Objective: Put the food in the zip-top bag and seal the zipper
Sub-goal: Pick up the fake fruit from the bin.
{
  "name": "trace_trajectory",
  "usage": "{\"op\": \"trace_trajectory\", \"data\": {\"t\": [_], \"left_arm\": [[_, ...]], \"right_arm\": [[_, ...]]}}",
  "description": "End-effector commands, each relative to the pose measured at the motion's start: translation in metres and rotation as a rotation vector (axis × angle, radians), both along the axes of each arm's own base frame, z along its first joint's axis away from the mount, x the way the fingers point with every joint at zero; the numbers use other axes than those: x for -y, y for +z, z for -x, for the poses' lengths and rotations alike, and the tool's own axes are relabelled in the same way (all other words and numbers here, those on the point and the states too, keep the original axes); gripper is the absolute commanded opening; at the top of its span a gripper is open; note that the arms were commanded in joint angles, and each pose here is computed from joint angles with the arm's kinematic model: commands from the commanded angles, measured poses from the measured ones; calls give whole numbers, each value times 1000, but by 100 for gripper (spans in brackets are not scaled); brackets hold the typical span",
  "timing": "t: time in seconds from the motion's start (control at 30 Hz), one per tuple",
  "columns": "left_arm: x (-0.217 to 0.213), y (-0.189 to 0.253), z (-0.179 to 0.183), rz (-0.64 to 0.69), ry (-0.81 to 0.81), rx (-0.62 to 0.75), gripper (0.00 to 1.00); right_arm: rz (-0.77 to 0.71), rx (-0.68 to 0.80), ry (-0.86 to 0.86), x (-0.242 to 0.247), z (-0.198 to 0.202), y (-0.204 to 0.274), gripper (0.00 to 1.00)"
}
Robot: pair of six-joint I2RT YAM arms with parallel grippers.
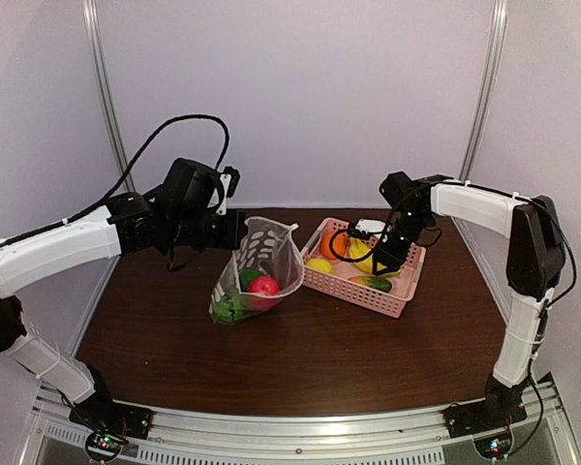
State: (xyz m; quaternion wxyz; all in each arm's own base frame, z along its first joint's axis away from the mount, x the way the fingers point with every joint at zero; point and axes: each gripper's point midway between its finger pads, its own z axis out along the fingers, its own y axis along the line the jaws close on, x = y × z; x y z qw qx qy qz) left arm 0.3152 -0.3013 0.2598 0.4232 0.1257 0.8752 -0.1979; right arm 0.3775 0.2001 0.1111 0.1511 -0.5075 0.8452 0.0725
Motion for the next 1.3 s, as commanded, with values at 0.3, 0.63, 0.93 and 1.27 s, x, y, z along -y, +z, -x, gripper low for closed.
{"op": "trace_trajectory", "data": {"t": [0.3,0.63,0.93,1.27], "left_arm": [[2,3,-5,22,5,10,0],[4,5,-6,30,7,6,0],[6,2,-5,35,2,-6,0],[6,1,-4,44,2,-15,0]], "right_arm": [[-4,-72,65,-14,-3,-16,58],[18,-150,123,-14,13,-36,64],[39,-194,123,-14,15,-57,69],[53,-201,108,-14,12,-68,69]]}}
